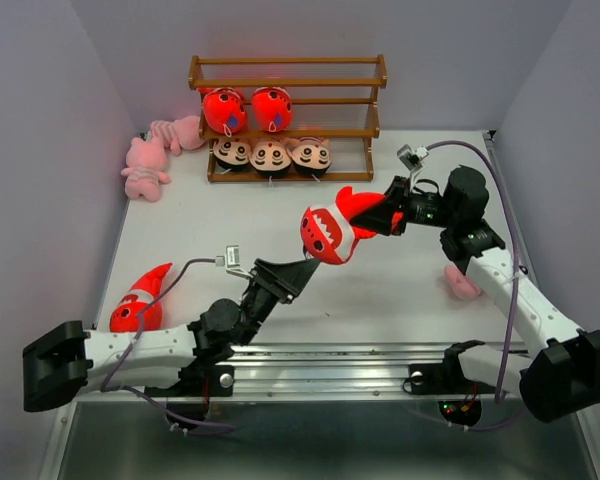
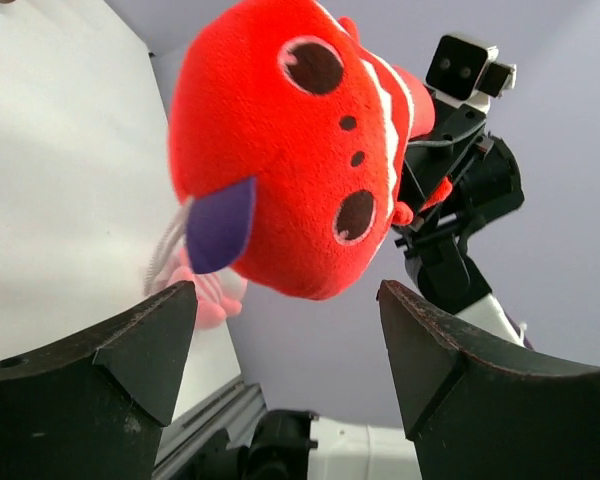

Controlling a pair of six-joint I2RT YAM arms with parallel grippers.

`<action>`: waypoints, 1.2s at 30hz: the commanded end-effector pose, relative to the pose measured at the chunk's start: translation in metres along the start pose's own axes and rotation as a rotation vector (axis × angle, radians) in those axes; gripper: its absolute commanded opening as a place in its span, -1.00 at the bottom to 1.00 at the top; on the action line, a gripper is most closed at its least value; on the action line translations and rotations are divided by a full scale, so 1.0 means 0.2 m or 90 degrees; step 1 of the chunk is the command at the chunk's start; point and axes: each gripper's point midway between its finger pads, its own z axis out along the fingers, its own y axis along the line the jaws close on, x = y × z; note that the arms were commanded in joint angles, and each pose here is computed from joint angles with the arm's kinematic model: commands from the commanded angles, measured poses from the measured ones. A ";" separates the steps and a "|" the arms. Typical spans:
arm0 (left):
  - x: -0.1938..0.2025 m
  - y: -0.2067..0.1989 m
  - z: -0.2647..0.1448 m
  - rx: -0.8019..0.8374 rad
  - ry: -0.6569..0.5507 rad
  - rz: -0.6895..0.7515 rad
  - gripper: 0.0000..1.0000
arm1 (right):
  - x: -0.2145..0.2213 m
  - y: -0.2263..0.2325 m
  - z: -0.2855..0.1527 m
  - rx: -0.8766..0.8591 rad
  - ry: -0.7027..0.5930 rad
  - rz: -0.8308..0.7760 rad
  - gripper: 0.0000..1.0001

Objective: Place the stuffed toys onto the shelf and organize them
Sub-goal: Pass the stuffed toy from the left arm to the right, then pass the stuffed toy from the right arm to the left

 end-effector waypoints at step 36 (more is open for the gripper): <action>0.11 -0.24 -0.07 0.273 0.284 0.103 0.00 | 0.32 0.10 -0.14 -0.222 0.157 -0.232 -0.99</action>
